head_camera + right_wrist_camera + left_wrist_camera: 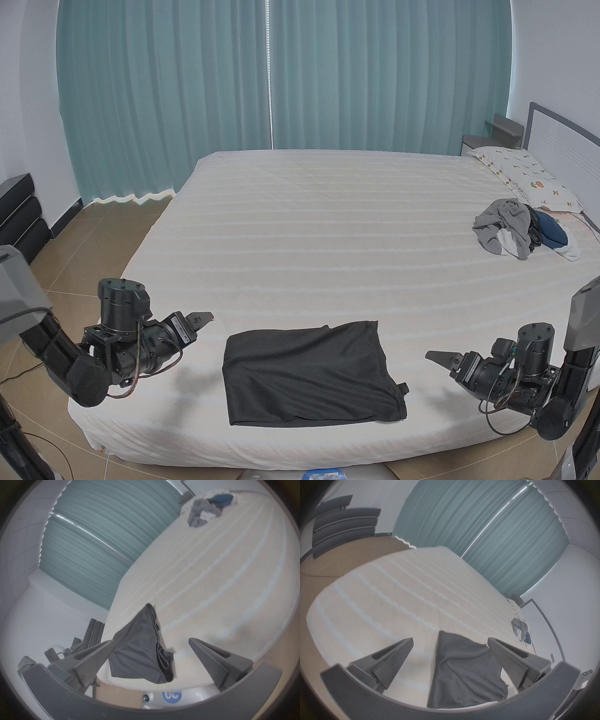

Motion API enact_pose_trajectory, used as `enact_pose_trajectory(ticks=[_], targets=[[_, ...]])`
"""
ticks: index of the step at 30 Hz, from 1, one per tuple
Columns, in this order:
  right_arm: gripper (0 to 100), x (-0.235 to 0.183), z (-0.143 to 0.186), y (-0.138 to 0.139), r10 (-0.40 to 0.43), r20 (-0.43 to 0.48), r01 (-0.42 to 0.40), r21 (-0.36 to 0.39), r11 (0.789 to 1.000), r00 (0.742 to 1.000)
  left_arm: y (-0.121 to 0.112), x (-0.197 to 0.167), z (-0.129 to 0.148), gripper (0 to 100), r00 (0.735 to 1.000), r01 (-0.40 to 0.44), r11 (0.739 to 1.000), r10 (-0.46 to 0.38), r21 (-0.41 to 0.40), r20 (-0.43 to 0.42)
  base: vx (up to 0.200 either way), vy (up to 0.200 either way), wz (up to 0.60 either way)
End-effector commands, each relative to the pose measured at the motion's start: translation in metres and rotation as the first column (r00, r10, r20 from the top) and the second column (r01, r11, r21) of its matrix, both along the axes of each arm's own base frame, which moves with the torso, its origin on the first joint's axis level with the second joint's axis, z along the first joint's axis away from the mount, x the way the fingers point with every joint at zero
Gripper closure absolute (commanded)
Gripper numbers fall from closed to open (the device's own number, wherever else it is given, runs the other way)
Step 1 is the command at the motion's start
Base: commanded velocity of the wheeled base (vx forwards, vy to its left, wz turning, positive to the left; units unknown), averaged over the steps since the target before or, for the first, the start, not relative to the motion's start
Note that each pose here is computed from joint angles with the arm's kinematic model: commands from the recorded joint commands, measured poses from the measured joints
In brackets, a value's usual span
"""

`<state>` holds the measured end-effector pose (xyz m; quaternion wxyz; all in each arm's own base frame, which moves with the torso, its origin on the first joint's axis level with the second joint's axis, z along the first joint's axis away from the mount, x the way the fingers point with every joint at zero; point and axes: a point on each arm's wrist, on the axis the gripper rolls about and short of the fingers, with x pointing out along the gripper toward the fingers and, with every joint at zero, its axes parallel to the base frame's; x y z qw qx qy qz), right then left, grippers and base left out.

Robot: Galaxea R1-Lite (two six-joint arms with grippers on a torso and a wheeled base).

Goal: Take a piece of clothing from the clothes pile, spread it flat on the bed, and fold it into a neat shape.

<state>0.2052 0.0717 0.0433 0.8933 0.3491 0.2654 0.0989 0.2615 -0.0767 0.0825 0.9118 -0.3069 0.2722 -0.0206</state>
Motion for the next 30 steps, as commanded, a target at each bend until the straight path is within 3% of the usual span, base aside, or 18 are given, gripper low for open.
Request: enact_pose_trajectory(ticks=[1, 3, 5, 9, 10, 13, 18, 22, 25, 30], targets=[[0, -0.029, 0.049, -0.011, -0.064, 0.232, 0.096, -0.131, 0.987, 0.971, 0.020, -0.051, 0.057, 0, 0.971, -0.073, 0.996, 0.059, 0.050, 0.232, 0.000, 0.000, 0.00], [0, -0.036, 0.057, -0.015, -0.067, 0.263, 0.114, -0.168, 0.979, 0.963, 0.024, -0.061, 0.064, 0, 0.961, -0.092, 0.993, 0.067, 0.080, 0.270, 0.000, 0.000, 0.00], [0, -0.054, 0.075, -0.021, -0.057, 0.344, 0.134, -0.204, 0.970, 0.937, 0.030, -0.080, 0.076, 0, 0.935, -0.142, 0.981, 0.087, 0.136, 0.343, 0.000, 0.000, 0.00], [0, -0.074, 0.086, -0.029, -0.028, 0.399, 0.144, -0.265, 0.954, 0.917, 0.038, -0.102, 0.085, 0, 0.904, -0.193, 0.962, 0.098, 0.192, 0.417, 0.000, 0.000, 0.00], [0, -0.086, 0.090, -0.034, -0.020, 0.413, 0.156, -0.297, 0.942, 0.910, 0.043, -0.116, 0.092, 0, 0.879, -0.229, 0.946, 0.098, 0.231, 0.467, 0.000, 0.000, 0.00], [0, -0.102, 0.095, -0.042, -0.027, 0.438, 0.186, -0.324, 0.928, 0.899, 0.049, -0.135, 0.100, 0, 0.845, -0.285, 0.916, 0.101, 0.281, 0.526, 0.000, 0.000, 0.00], [0, -0.131, 0.112, -0.057, -0.073, 0.497, 0.274, -0.346, 0.897, 0.865, 0.061, -0.173, 0.105, 0, 0.805, -0.372, 0.858, 0.109, 0.354, 0.584, 0.000, 0.000, 0.00], [0, -0.159, 0.113, -0.066, -0.070, 0.494, 0.299, -0.401, 0.866, 0.866, 0.071, -0.205, 0.106, 0, 0.783, -0.417, 0.819, 0.104, 0.394, 0.614, 0.000, 0.000, 0.00], [0, -0.179, 0.103, -0.071, -0.062, 0.480, 0.324, -0.485, 0.812, 0.875, 0.079, -0.230, 0.099, 0, 0.788, -0.433, 0.784, 0.088, 0.445, 0.610, 0.000, 0.000, 0.00], [0, -0.202, 0.091, -0.074, -0.052, 0.506, 0.387, -0.585, 0.713, 0.861, 0.087, -0.258, 0.084, 0, 0.787, -0.459, 0.756, 0.101, 0.467, 0.609, 0.000, 0.000, 0.00]])
